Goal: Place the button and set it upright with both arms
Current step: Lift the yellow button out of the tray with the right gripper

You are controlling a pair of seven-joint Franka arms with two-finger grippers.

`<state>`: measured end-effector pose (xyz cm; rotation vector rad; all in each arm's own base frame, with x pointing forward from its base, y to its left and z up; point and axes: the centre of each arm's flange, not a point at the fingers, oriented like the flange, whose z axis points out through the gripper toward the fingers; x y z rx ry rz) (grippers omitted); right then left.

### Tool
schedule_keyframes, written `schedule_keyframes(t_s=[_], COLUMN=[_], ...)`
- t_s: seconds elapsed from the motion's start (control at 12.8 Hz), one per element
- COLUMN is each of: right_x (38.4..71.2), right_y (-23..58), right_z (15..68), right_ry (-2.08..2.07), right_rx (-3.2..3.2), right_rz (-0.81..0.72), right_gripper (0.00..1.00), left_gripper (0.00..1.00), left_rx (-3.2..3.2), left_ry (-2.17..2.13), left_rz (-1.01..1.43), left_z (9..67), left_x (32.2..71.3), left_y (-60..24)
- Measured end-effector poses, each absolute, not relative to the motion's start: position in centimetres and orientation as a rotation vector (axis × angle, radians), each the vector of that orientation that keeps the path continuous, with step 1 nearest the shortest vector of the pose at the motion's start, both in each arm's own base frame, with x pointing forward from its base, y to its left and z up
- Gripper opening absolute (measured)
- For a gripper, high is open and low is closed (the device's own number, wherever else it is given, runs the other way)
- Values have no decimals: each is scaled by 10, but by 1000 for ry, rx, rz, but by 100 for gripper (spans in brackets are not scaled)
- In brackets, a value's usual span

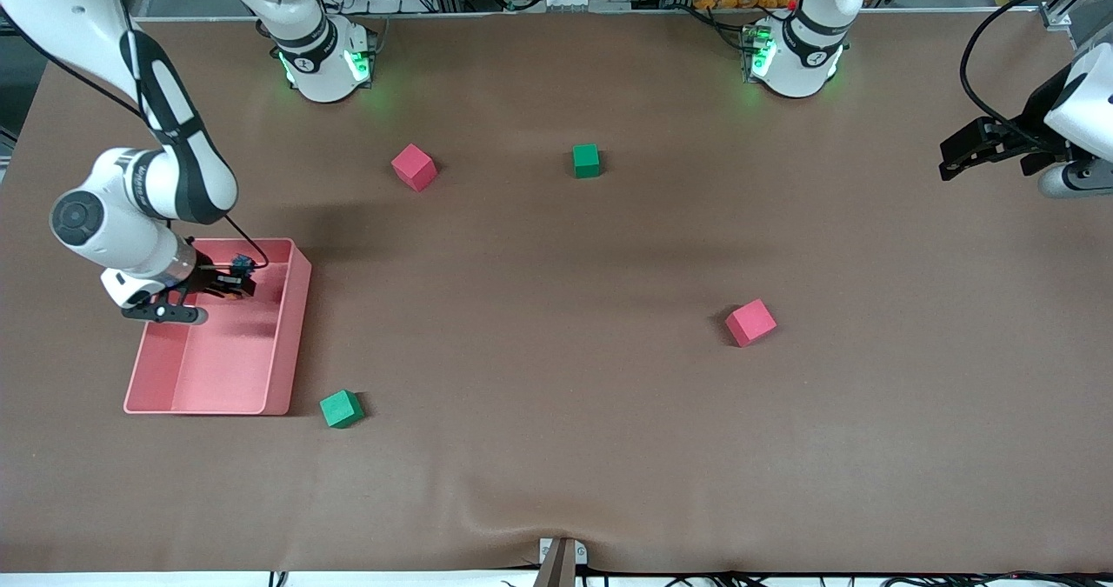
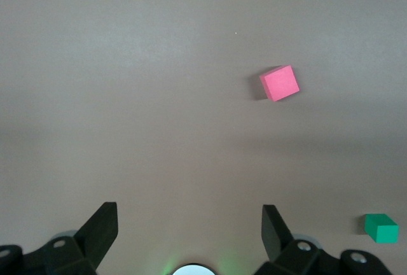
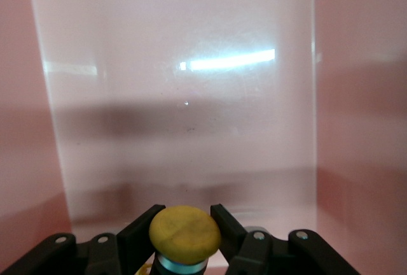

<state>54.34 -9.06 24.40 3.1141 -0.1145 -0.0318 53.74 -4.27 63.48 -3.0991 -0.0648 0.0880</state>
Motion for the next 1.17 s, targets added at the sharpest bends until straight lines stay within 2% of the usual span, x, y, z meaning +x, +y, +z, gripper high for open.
schedule_keyframes(t_s=[0.31,0.78,1.17], right_x=[548,574,592], right_y=[-77,-30,94], right_z=[286,340,379], right_ry=[-71,86,310], right_rx=[3110,3104,3127], right_rz=[-36,-53,47], right_gripper=[39,39,39], left_gripper=[100,100,100], left_rx=[-3099,-3099,-3098], left_ry=[-57,-51,-11], left_rz=[87,87,85], left_z=[635,635,635], left_x=[537,537,536], left_y=[-46,-47,-62])
